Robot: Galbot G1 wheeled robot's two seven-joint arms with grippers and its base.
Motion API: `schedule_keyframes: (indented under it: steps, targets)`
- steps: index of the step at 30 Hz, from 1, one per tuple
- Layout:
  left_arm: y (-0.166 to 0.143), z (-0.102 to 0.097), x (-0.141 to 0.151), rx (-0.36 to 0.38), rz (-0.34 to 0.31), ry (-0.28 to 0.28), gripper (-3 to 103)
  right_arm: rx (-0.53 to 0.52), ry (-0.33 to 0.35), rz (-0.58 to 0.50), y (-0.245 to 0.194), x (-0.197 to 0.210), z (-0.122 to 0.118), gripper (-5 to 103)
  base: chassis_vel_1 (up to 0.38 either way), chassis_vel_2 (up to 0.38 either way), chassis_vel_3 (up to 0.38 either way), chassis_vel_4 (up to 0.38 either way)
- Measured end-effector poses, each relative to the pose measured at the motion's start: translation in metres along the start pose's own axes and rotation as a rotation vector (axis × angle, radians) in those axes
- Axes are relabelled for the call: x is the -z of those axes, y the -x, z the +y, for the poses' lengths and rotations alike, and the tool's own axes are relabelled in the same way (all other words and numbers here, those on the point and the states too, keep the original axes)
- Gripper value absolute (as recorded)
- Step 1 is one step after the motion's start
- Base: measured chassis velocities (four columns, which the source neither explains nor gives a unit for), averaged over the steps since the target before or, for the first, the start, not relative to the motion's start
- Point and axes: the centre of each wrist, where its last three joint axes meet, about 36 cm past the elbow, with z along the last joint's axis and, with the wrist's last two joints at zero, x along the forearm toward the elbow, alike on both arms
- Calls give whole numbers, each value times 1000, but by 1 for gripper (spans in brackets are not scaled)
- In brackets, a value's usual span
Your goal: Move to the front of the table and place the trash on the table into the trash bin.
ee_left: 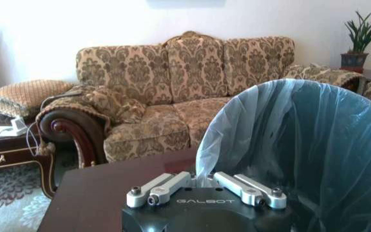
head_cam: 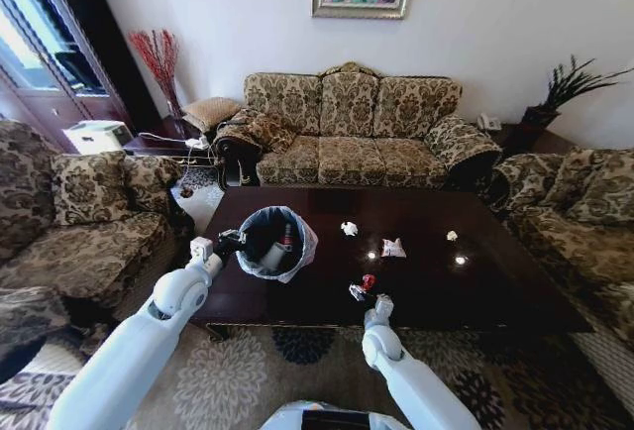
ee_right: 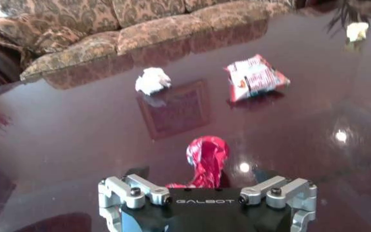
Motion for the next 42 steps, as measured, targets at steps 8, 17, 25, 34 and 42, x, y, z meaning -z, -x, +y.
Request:
schedule_keyframes:
  steps: [8,17,25,34,42]
  targets:
    - [0,-3,2,-21,-9,-11,0,-15,84,74,14,0,-3,74,0,0,0,0]
    - [-1,-4,4,-24,-15,-14,0,-30,107,90,20,1,-7,41,0,0,0,0]
    - [-1,-3,5,-23,-23,-15,0,-13,63,28,16,14,-1,31,0,0,0,0]
    - [0,-6,4,-31,-25,-21,0,146,-18,-196,-14,94,23,31,0,0,0,0]
    - [1,-12,5,-50,-12,-15,0,501,-89,-464,-116,225,51,31,0,0,0,0]
